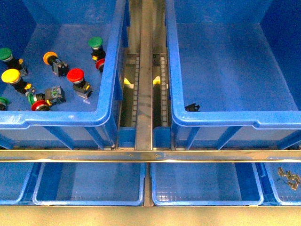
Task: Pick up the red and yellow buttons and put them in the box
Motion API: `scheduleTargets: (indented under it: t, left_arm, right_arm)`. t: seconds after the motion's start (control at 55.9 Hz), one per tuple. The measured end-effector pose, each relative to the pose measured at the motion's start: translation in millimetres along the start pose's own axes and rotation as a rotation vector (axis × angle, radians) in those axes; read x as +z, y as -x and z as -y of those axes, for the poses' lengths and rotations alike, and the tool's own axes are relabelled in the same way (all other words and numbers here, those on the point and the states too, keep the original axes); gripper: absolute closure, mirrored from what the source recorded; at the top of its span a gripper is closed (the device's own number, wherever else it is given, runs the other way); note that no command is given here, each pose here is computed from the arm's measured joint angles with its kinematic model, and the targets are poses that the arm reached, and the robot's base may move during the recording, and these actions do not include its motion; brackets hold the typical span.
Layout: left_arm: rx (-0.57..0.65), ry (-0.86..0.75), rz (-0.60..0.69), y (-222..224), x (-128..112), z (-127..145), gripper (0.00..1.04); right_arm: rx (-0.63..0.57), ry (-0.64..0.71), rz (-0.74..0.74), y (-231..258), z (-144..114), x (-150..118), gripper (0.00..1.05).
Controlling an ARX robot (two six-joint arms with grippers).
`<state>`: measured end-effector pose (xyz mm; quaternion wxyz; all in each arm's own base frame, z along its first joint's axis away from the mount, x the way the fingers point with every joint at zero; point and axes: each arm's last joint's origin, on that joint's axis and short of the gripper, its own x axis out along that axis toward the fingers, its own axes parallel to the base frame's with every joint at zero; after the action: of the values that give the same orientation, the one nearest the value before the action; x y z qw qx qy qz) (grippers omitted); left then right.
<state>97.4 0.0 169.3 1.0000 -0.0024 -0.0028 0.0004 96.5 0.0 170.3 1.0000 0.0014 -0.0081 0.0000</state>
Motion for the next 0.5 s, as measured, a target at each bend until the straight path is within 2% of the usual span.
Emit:
scheduleTargets:
  t: [0.501]
  left_arm:
    - [0.000, 0.000, 0.000, 0.0, 0.0, 0.0, 0.08]
  right_arm:
    - [0.000, 0.000, 0.000, 0.0, 0.0, 0.0, 0.07]
